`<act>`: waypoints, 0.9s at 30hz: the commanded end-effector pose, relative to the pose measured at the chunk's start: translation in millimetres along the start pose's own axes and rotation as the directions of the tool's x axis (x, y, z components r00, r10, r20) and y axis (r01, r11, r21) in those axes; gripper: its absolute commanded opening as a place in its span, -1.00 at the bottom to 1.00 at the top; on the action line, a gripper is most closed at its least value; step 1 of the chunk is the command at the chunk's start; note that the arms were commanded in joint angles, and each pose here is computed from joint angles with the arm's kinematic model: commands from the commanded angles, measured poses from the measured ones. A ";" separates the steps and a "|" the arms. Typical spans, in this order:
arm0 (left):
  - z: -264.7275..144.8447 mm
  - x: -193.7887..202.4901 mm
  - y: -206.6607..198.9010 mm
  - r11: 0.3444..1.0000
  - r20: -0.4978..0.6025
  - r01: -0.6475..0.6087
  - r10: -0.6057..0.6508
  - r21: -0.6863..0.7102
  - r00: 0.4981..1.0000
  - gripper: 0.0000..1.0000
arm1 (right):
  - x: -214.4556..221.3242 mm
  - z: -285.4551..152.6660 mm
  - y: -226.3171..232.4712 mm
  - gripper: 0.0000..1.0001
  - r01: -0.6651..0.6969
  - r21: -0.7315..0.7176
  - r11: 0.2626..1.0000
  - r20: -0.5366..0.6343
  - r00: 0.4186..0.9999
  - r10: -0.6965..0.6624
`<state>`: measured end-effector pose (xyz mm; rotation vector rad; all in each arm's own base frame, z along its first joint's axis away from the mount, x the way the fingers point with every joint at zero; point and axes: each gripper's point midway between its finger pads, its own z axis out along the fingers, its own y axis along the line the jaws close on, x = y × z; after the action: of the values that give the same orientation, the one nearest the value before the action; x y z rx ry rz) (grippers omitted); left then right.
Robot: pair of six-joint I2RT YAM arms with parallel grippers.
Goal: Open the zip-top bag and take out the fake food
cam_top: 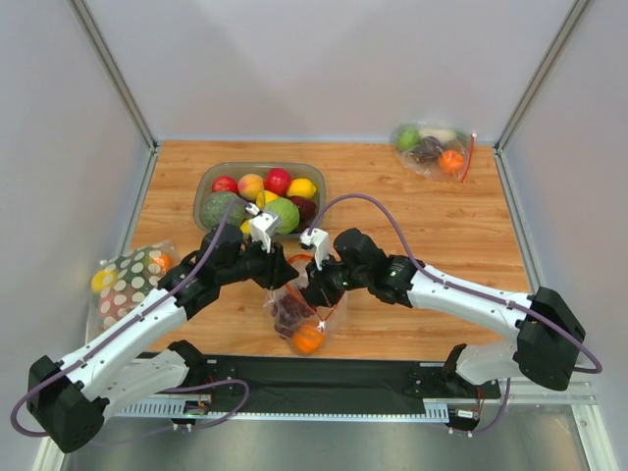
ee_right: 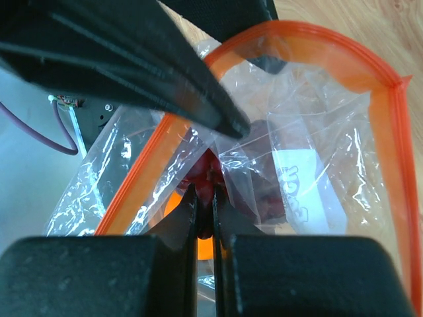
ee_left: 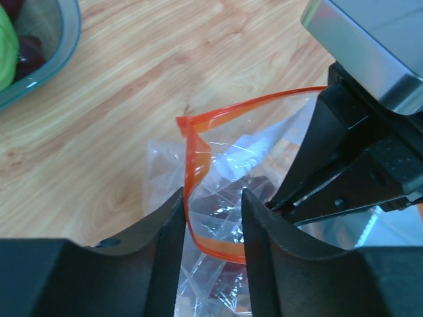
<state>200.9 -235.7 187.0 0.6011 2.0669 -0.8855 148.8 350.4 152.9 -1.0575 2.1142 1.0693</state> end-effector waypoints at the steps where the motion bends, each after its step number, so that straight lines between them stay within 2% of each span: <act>1: 1.2 -6.6 -13.7 0.996 0.017 -0.031 0.030 0.085 0.999 -0.07 | -19.3 1.8 8.3 -0.99 0.086 -0.044 0.995 0.072 0.994 -0.083; 4: 4.0 1.2 -14.7 0.994 -0.019 -0.026 0.028 0.103 0.999 0.00 | -17.8 1.9 6.7 -0.99 0.096 -0.044 0.994 0.067 0.993 -0.093; 9: 9.9 15.5 -2.0 0.998 -0.079 -0.024 0.028 0.055 0.996 0.04 | -22.0 -3.4 14.9 -0.99 0.119 -0.076 0.990 0.083 0.990 -0.113; 16: 19.3 18.3 -2.2 0.997 -0.108 -0.012 0.020 0.073 0.994 0.14 | -24.0 -11.4 25.1 -0.99 0.149 -0.118 0.982 0.099 0.985 -0.138; 27: 25.8 36.0 -9.6 0.993 -0.185 -0.021 0.042 0.116 0.982 0.27 | -17.3 -11.8 17.5 -0.99 0.164 -0.094 0.982 0.081 0.984 -0.157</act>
<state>192.0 -249.8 144.7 0.7271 2.2027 -0.9328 137.7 349.0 153.6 -1.1884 2.0377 1.1056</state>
